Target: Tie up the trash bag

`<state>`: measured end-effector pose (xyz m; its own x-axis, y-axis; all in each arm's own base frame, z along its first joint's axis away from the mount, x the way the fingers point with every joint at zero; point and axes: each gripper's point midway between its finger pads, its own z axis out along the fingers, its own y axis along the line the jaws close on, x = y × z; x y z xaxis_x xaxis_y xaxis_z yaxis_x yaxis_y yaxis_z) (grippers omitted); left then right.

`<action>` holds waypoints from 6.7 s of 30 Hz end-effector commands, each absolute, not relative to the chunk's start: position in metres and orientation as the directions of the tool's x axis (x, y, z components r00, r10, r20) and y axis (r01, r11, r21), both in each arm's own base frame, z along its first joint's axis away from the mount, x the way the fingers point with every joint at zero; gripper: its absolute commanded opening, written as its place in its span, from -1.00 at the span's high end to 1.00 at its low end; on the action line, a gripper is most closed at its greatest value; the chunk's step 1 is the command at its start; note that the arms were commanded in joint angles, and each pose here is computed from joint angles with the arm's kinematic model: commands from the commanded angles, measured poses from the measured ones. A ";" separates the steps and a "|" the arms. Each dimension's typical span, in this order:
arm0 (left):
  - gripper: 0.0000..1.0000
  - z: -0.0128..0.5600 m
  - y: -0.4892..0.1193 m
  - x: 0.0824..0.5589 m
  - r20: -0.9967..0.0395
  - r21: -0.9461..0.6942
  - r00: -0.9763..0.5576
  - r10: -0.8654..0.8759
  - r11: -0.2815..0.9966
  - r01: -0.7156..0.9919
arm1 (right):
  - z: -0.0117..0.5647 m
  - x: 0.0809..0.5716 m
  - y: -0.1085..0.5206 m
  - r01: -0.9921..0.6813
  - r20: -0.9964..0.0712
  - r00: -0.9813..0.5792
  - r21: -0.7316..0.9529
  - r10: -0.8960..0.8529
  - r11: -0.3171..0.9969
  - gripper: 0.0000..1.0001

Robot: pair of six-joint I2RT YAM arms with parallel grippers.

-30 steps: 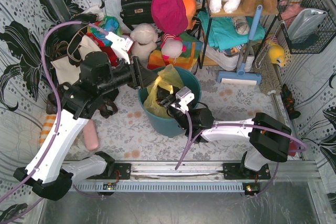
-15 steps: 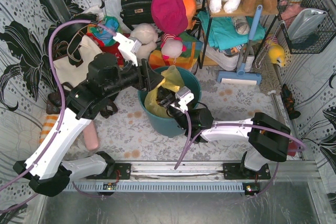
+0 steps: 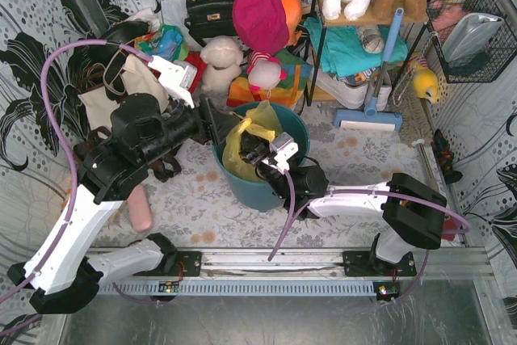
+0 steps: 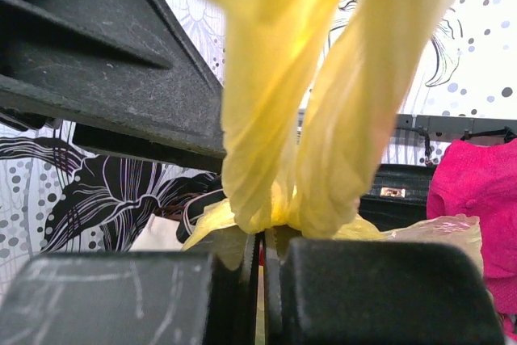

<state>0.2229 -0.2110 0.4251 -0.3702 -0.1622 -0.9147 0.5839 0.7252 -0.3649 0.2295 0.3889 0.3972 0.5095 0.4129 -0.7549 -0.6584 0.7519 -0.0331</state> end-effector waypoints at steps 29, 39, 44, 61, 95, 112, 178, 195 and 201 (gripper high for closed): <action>0.03 0.413 -0.221 0.249 -0.902 -0.399 -0.375 -0.215 0.749 0.529 | 0.427 0.223 0.377 -0.674 -0.675 0.529 0.035 0.515 0.738 1.00; 0.70 0.411 -0.224 0.247 -0.899 -0.403 -0.383 -0.211 0.737 0.542 | 0.427 0.223 0.375 -0.673 -0.675 0.529 0.036 0.514 0.739 1.00; 1.00 0.413 -0.226 0.247 -0.902 -0.401 -0.378 -0.210 0.734 0.548 | 0.426 0.223 0.373 -0.670 -0.677 0.529 0.036 0.511 0.742 1.00; 1.00 0.427 -0.209 0.252 -0.917 -0.380 -0.313 -0.247 0.777 0.501 | 0.427 0.223 0.371 -0.669 -0.677 0.527 0.044 0.515 0.742 0.92; 0.03 0.414 -0.219 0.234 -0.874 -0.458 -0.412 -0.256 0.718 0.525 | 0.427 0.225 0.373 -0.675 -0.678 0.510 0.067 0.530 0.735 1.00; 1.00 0.424 -0.218 0.245 -0.888 -0.443 -0.364 -0.281 0.733 0.516 | 0.426 0.224 0.374 -0.679 -0.677 0.508 0.065 0.532 0.732 1.00; -0.27 0.419 -0.171 0.236 -0.628 -0.770 -0.302 -0.717 0.520 0.368 | 0.429 0.222 0.371 -0.681 -0.672 0.511 0.065 0.536 0.730 1.00; -0.33 0.435 -0.181 0.205 -0.288 -0.787 -0.398 -0.871 -0.022 0.617 | 0.430 0.221 0.370 -0.684 -0.670 0.509 0.066 0.540 0.726 1.00; -0.35 0.430 -0.184 0.205 -0.242 -0.776 -0.433 -0.868 -0.095 0.624 | 0.428 0.221 0.370 -0.684 -0.673 0.506 0.067 0.539 0.726 1.00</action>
<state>0.2253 -0.1908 0.3940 -0.4214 -0.8563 -0.2986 0.5131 0.0464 -0.8571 0.2321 0.3893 0.3944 0.4816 0.4326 -0.7622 -0.6683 0.7439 -0.0001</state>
